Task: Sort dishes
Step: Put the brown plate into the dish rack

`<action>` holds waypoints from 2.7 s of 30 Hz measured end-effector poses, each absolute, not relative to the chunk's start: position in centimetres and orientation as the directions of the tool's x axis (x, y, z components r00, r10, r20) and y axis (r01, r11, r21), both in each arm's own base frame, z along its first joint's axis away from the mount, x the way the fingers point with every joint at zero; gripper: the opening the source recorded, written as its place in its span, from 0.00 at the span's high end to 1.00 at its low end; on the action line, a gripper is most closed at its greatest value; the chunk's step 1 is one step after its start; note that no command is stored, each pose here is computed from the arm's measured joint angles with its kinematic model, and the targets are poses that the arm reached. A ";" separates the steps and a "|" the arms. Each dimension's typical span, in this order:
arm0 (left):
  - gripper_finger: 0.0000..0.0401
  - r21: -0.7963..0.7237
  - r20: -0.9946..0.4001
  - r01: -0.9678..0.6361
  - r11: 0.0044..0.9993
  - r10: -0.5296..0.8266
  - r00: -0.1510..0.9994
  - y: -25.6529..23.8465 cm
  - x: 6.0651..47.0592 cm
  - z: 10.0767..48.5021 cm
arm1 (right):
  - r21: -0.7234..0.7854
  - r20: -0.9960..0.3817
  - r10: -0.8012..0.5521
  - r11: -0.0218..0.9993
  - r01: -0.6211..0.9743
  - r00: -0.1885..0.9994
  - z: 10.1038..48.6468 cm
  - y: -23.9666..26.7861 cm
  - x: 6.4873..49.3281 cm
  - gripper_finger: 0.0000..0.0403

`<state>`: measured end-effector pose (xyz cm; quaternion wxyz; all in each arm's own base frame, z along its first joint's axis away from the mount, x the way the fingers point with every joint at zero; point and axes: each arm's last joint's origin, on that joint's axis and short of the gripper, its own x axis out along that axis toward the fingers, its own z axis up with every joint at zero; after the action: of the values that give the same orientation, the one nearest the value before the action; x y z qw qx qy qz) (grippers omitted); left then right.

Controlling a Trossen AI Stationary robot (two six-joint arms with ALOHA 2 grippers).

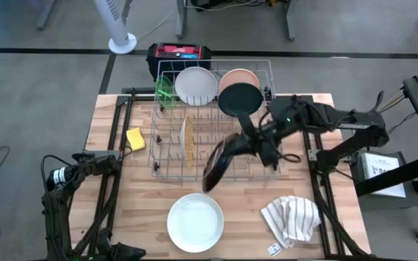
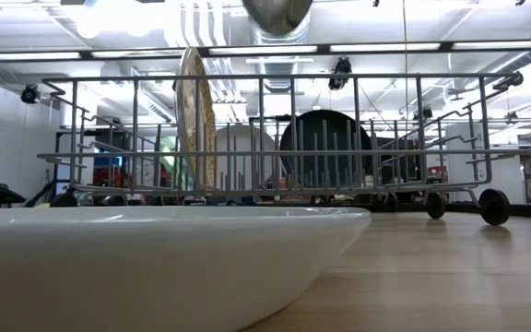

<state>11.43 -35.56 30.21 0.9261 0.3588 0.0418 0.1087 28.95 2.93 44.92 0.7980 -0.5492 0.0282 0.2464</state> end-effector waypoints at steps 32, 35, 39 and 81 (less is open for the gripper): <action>1.00 0.728 0.000 -0.170 0.664 0.247 0.969 -35.2 12.0 30.2 | -0.850 -0.523 0.329 -0.268 -0.453 0.787 40.8 -1.5 31.1 1.00; 1.00 0.728 0.000 -0.176 0.663 0.257 0.966 -35.1 12.3 30.2 | -0.855 -0.516 0.340 -0.267 -0.445 0.786 40.6 -1.8 31.5 1.00; 1.00 0.730 0.000 -0.183 0.658 0.267 0.964 -34.9 12.7 30.2 | -0.860 -0.506 0.329 -0.265 -0.437 0.797 40.4 -2.4 32.1 1.00; 1.00 0.732 0.000 -0.187 0.655 0.273 0.962 -34.8 12.9 30.2 | -0.769 -0.638 0.287 -0.199 -0.607 0.714 34.1 -5.7 37.0 1.00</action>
<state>12.92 -34.84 30.24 0.9081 0.3952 0.0550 0.1267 37.02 -5.66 34.13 0.6220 -0.6857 0.1167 0.3595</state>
